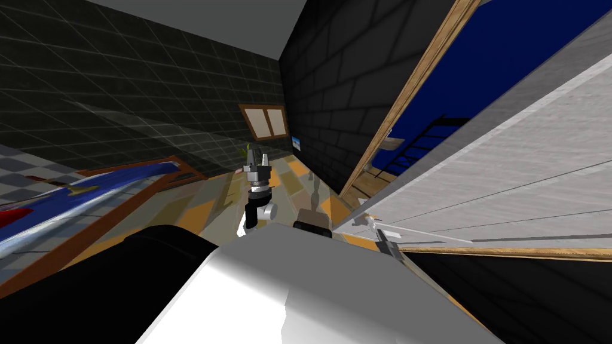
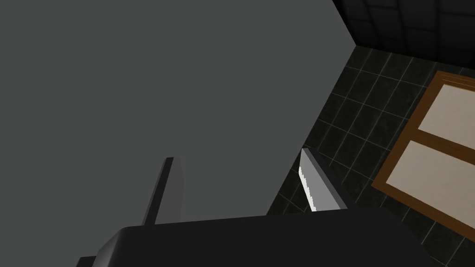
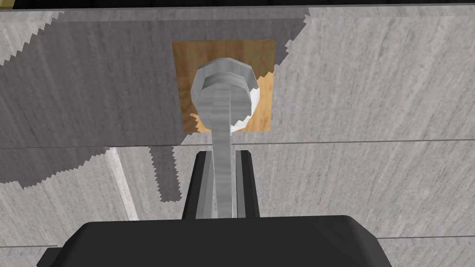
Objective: Pull the door open
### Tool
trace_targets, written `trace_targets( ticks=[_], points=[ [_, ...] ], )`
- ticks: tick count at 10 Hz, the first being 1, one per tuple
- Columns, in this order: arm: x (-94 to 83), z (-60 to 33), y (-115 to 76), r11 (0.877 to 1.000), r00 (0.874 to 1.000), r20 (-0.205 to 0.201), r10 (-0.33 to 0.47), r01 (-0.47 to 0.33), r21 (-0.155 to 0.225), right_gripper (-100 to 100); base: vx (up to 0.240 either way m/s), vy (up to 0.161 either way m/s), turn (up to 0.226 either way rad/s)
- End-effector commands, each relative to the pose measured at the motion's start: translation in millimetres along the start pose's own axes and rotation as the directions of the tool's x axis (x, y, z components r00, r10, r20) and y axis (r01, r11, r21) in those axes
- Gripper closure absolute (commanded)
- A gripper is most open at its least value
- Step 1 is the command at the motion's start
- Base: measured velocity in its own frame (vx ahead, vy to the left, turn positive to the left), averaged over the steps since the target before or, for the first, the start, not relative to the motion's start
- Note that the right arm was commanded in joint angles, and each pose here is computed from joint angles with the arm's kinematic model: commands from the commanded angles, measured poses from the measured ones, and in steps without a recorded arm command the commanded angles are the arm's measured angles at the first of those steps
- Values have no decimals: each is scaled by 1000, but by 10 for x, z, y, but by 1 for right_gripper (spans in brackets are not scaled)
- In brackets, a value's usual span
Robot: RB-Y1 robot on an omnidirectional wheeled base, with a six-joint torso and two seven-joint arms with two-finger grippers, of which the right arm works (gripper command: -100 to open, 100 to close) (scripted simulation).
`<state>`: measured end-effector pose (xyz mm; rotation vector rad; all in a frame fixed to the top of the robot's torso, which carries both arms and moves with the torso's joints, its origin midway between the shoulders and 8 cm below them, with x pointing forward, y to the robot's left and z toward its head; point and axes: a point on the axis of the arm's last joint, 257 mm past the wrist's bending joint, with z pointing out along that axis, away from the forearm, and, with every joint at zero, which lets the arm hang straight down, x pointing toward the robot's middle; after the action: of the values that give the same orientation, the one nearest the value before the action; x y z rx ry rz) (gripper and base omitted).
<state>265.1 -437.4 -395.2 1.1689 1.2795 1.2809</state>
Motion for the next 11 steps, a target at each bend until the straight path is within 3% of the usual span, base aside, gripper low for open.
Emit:
trace_targets(
  ticks=[1,11],
  points=[
    [-29,-12,13,1000,1000,2,-3,3,-2,100,-189,-43,153],
    [-24,-21,6,1000,1000,-4,-2,2,1,100,-178,-56,128]
  ],
)
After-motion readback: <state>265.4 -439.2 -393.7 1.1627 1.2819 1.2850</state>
